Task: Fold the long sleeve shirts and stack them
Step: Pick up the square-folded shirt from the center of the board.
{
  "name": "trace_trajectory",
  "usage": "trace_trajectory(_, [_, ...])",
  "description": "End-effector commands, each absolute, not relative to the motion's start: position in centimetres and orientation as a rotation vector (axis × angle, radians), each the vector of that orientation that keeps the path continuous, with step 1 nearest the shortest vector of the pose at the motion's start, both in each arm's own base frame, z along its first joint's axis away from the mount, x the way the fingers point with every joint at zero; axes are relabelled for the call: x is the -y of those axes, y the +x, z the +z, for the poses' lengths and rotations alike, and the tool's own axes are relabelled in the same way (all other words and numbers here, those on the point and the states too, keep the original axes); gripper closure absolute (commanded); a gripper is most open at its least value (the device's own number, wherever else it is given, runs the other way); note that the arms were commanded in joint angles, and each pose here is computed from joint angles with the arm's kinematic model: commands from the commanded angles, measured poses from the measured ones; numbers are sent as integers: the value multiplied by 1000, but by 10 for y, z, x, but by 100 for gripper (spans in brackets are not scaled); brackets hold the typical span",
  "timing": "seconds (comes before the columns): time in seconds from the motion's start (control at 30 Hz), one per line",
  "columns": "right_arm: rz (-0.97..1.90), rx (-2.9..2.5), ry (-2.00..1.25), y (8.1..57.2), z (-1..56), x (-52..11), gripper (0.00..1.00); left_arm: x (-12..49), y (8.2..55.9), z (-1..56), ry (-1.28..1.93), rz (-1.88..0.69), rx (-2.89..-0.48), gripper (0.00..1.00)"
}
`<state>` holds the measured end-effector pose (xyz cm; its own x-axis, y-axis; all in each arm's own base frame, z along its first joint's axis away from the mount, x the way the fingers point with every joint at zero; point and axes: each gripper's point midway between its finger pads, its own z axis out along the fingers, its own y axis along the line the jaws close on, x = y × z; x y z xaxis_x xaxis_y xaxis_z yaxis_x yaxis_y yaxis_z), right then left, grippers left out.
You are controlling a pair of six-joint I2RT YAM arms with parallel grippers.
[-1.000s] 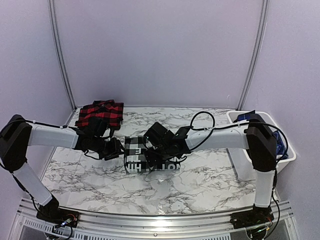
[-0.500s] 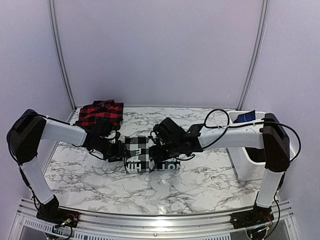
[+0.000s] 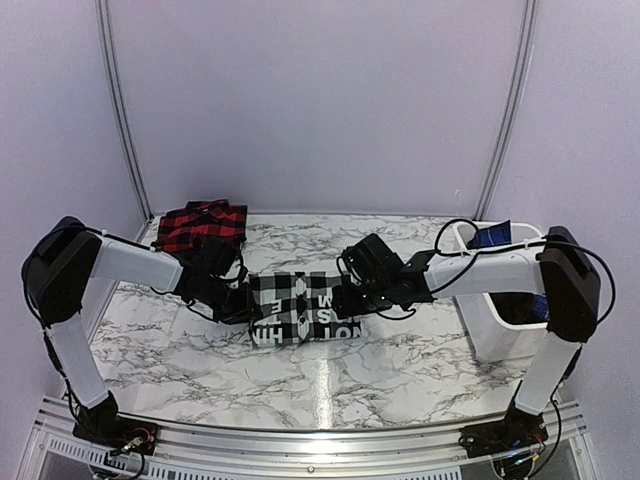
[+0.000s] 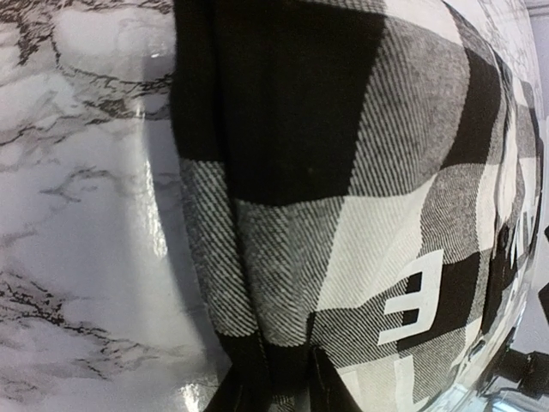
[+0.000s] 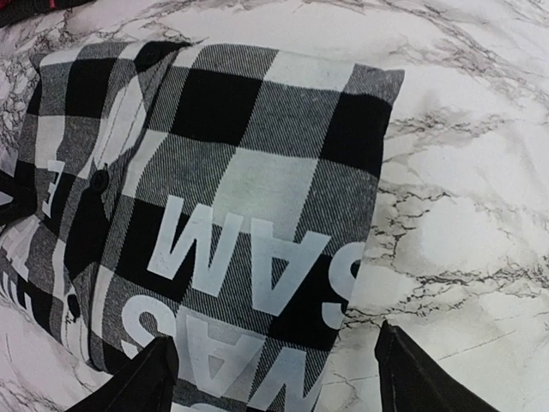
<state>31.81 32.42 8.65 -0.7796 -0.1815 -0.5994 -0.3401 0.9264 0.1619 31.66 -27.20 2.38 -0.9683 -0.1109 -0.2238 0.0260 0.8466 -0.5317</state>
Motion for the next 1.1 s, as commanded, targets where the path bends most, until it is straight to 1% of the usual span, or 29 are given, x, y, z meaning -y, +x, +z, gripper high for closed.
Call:
trace_trajectory(0.0, [425,-2456,-314,321,93,-320,26,267,309,16,-121,-768,-2829,81])
trace_trajectory(0.27, [439,-2497,-276,314,76,-305,32,272,311,34,-156,-847,-2772,99])
trace_trajectory(0.3, [448,-2499,-273,312,76,-305,32,271,311,36,-157,-850,-2766,100])
trace_trajectory(0.37, [467,-2501,-271,308,76,-303,34,269,310,41,-153,-853,-2752,100])
trace_trajectory(0.47, [503,-2509,-282,297,75,-305,38,262,306,47,-152,-857,-2740,100])
trace_trajectory(0.7, [550,-2544,-355,265,62,-332,48,235,293,41,-150,-821,-2769,100])
trace_trajectory(0.87, [495,-2508,-376,265,77,-340,51,217,286,35,-164,-805,-2788,100])
trace_trajectory(1.0, [468,-2458,-415,272,99,-356,56,208,286,38,-143,-786,-2790,100])
trace_trajectory(1.07, [450,-2432,-429,279,108,-364,58,206,288,40,-134,-783,-2789,100])
